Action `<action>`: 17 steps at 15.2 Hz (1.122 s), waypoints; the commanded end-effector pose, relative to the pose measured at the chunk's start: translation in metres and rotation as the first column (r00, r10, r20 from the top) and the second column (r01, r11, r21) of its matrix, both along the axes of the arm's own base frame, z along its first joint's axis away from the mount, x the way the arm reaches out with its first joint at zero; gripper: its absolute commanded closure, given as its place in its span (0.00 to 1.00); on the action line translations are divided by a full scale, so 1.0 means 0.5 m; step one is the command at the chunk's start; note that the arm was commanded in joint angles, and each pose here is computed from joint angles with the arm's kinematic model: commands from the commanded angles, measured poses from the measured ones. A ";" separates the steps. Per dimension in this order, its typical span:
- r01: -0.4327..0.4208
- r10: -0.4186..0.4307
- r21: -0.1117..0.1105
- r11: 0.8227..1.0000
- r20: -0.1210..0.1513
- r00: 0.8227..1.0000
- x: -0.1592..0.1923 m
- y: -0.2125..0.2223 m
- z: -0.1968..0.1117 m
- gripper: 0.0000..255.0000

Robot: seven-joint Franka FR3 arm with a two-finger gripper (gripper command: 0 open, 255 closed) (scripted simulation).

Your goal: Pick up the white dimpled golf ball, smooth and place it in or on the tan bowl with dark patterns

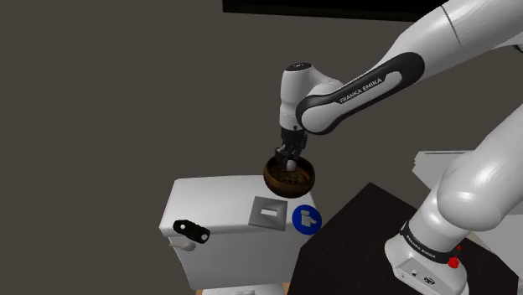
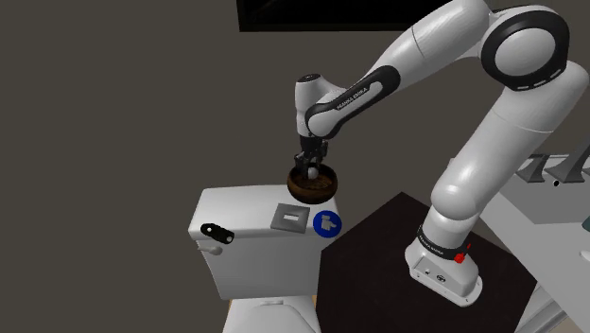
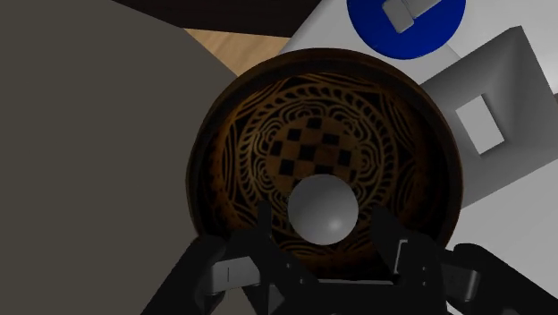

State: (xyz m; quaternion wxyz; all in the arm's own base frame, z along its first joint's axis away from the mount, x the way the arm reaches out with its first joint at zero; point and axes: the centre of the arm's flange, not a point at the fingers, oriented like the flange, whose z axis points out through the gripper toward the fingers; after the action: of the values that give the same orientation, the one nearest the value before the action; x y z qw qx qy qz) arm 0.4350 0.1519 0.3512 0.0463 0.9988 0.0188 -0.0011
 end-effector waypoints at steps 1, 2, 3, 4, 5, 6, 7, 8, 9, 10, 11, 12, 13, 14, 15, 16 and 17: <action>0.000 0.000 0.000 1.000 0.000 1.000 0.000 0.000 0.000 0.00; 0.000 0.000 0.000 1.000 0.000 1.000 0.000 0.000 0.000 0.00; 0.000 0.000 0.000 1.000 0.000 1.000 0.000 0.000 0.000 0.00; 0.000 0.000 0.000 1.000 0.000 1.000 0.000 0.000 0.000 0.00; 0.000 0.000 0.000 1.000 0.000 1.000 0.000 0.000 0.000 0.00; 0.000 0.000 0.000 1.000 0.000 1.000 0.000 0.002 0.026 0.00; 0.000 0.000 0.000 1.000 0.000 1.000 0.000 0.005 0.053 0.00; 0.000 0.000 0.000 1.000 0.000 1.000 0.000 0.007 0.079 0.00; 0.000 0.000 0.000 1.000 0.000 1.000 0.000 0.009 0.100 0.00; 0.000 0.000 0.000 1.000 0.000 1.000 0.000 0.009 0.100 0.00; 0.000 0.000 0.000 1.000 0.000 1.000 0.000 0.009 0.100 0.00; 0.000 0.000 0.000 1.000 0.000 1.000 0.000 0.009 0.100 0.00; 0.000 0.000 0.000 1.000 0.000 1.000 0.000 0.009 0.100 0.00; 0.000 0.000 0.000 1.000 0.000 1.000 0.000 0.009 0.100 0.00; 0.000 0.000 0.000 1.000 0.000 1.000 0.000 0.009 0.100 0.00; 0.000 0.000 0.000 1.000 0.000 1.000 0.000 0.009 0.100 0.00; 0.000 0.000 0.000 1.000 0.000 1.000 0.000 0.009 0.100 0.00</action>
State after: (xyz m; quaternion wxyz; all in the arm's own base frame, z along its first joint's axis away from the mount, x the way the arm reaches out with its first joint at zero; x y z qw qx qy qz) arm 0.4351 0.1566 0.4010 0.0463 0.9988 0.0188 -0.0011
